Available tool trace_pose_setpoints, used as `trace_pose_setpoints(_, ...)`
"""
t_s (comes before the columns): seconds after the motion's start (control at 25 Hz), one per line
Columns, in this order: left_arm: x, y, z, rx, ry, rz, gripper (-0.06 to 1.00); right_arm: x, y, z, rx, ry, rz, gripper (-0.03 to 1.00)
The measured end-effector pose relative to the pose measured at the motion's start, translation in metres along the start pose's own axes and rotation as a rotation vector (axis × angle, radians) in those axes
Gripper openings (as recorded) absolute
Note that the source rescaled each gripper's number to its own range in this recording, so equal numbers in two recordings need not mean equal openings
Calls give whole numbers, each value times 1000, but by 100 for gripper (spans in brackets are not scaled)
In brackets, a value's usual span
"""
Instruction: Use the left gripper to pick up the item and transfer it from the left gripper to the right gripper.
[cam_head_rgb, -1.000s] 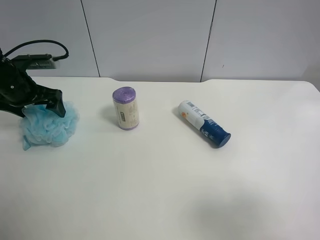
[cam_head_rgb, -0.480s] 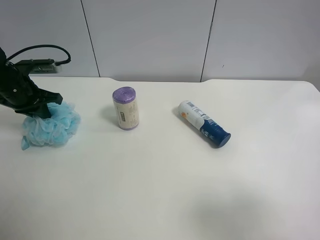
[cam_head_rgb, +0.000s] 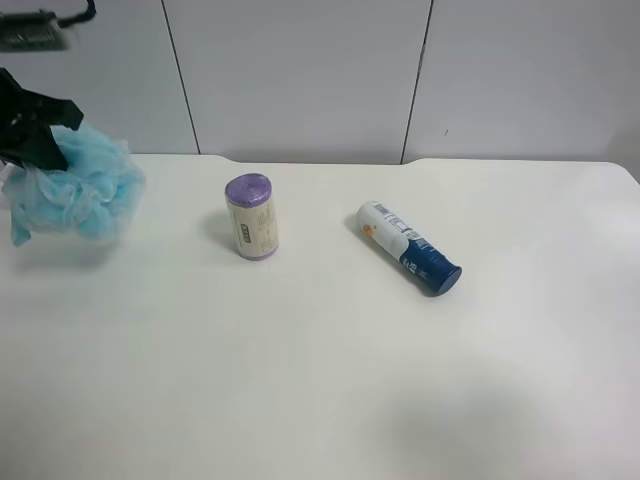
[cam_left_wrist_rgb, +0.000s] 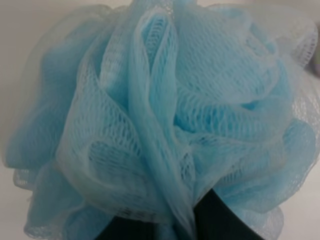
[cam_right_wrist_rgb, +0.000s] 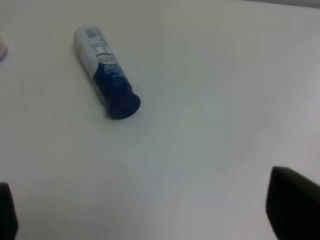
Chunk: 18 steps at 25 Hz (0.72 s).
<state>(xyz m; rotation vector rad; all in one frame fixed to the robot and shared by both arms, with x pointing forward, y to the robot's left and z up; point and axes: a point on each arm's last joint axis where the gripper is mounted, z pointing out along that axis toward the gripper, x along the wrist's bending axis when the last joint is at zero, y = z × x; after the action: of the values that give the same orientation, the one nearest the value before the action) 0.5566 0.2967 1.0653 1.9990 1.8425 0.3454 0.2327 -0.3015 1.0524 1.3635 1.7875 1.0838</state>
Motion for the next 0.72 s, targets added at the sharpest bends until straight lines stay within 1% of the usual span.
trace_pose_setpoints(0.12,-8,-4,-26,-33,-42,14,2,0,0,0,0,0,0,98)
trace_pose_setpoints(0.2,-14,-8,-36,-35,-88,25,2,0,0,0,0,0,0,98)
trace_pose_setpoints(0.28,-21,-11,-45,-45,-149,32,2,0,0,0,0,0,0,98)
trace_pose_setpoints(0.36,-32,-12,-54,-69,-200,64,2,0,0,0,0,0,0,98)
trace_pose_setpoints(0.48,-56,-16,-65,-92,-266,133,2,0,0,0,0,0,0,98)
trace_pose_setpoints(0.72,-118,-26,-71,-97,-430,276,1,0,0,0,0,0,0,98)
